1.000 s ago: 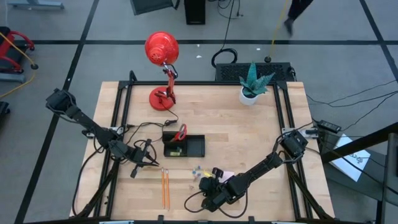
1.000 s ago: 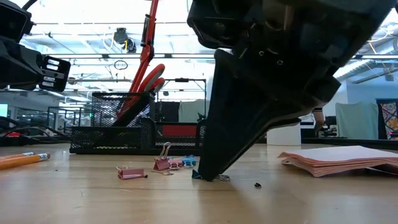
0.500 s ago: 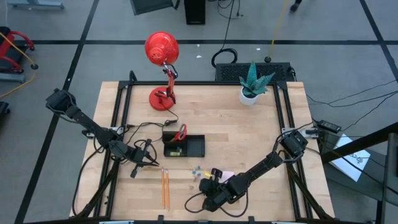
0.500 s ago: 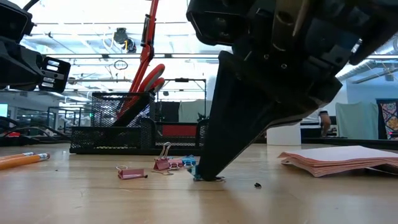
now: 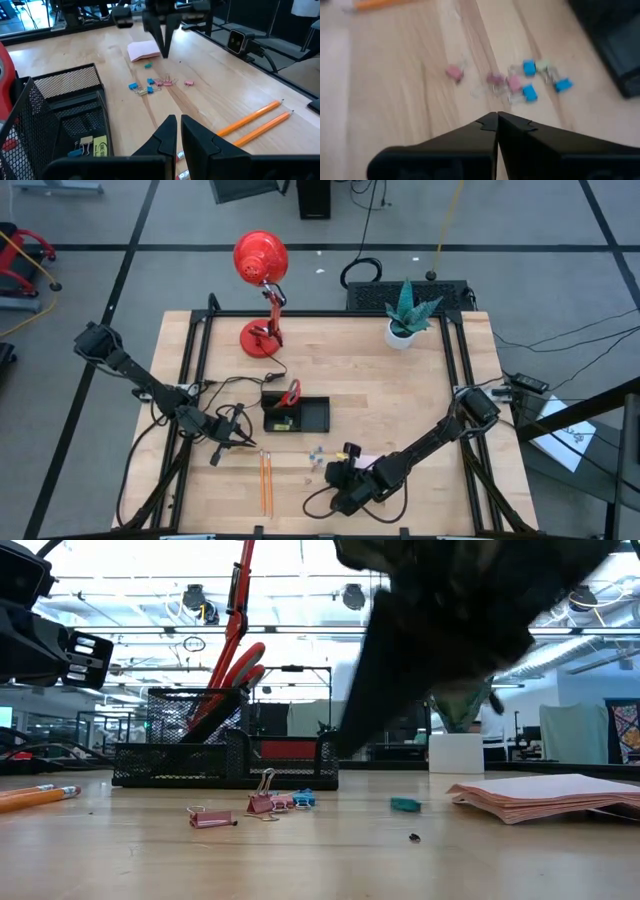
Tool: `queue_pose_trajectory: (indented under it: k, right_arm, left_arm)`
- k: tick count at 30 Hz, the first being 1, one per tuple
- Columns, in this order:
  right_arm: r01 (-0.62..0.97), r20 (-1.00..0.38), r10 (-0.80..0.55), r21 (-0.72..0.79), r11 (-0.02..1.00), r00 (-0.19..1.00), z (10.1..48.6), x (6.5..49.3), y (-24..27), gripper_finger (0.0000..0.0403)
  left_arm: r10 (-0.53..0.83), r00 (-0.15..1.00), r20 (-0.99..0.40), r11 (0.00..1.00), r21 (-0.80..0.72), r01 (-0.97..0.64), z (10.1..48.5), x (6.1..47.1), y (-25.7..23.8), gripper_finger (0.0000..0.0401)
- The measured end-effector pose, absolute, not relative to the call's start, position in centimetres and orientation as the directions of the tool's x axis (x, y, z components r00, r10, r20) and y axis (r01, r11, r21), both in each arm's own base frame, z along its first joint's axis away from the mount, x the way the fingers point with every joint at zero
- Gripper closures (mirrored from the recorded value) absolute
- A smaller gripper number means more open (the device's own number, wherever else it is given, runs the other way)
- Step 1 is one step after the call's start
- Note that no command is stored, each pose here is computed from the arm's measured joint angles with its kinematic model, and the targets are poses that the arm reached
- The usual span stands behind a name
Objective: Pick and place office supplies into organizer
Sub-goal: Put the blue binder clip into the desk organizer
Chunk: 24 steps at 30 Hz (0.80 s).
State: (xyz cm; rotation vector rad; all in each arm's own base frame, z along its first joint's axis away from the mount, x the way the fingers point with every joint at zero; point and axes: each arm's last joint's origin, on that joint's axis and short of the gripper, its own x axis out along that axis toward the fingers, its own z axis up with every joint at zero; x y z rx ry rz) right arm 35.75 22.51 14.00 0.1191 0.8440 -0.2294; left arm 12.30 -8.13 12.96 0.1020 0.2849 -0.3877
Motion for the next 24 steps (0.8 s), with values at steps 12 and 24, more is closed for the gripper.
queue_pose_trajectory:
  k: [12,24]
  right_arm:
    - [0.206,-0.747,-0.124,0.017,0.979,0.653,14.6,36.0,22.4,0.0402]
    - [0.425,-0.845,-0.187,0.053,0.904,0.502,13.8,35.2,20.5,0.0303]
  left_arm:
    - [-0.358,0.885,-0.297,0.921,0.044,0.387,12.9,12.3,-8.1,0.0370]
    - [-0.359,0.881,-0.310,0.922,0.032,0.387,12.8,12.2,-8.1,0.0370]
